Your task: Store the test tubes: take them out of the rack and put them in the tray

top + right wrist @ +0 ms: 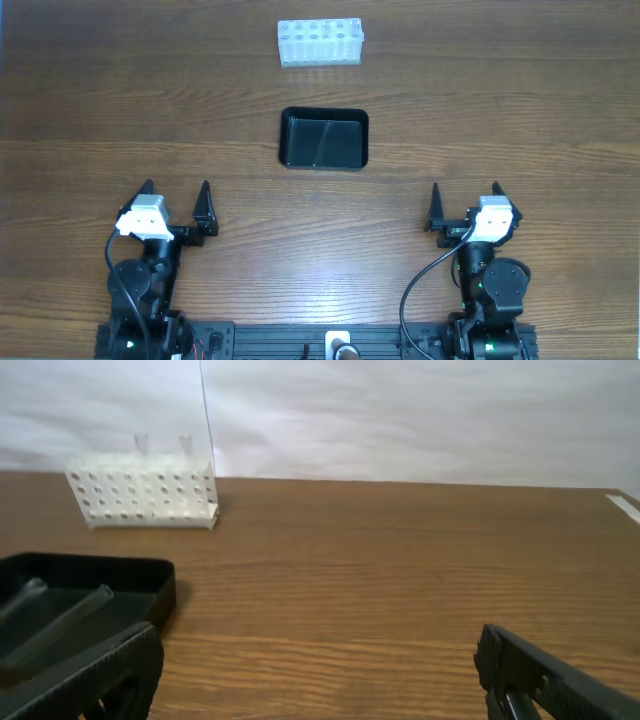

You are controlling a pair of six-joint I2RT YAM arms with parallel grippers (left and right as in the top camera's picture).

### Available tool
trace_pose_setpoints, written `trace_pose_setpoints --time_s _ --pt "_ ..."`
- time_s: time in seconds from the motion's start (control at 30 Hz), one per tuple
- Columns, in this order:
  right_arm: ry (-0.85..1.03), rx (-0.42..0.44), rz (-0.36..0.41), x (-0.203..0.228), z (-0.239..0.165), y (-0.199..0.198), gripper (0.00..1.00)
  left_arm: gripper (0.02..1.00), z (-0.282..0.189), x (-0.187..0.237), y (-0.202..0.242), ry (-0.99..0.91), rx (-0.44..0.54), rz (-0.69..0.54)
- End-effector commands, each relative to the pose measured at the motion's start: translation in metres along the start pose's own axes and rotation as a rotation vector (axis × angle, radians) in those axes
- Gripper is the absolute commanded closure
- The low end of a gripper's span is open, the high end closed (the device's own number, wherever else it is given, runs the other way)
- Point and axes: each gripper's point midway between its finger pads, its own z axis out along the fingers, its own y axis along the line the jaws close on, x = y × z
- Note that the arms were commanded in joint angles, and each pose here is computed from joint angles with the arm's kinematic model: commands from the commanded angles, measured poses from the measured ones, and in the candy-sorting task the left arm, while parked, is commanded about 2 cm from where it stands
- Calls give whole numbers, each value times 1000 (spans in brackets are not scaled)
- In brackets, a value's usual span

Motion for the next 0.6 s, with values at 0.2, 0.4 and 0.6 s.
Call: trace_pose_setpoints --time_s 0.2,0.4,0.6 --pt "-204 -119 73 -83 7 18 7 18 0 1 4 -8 -18 15" --pt "-88 -164 75 -134 62 27 7 18 0 1 4 -8 -18 15" --pt "144 -272 88 -122 146 60 7 18 0 1 4 -8 -18 15"
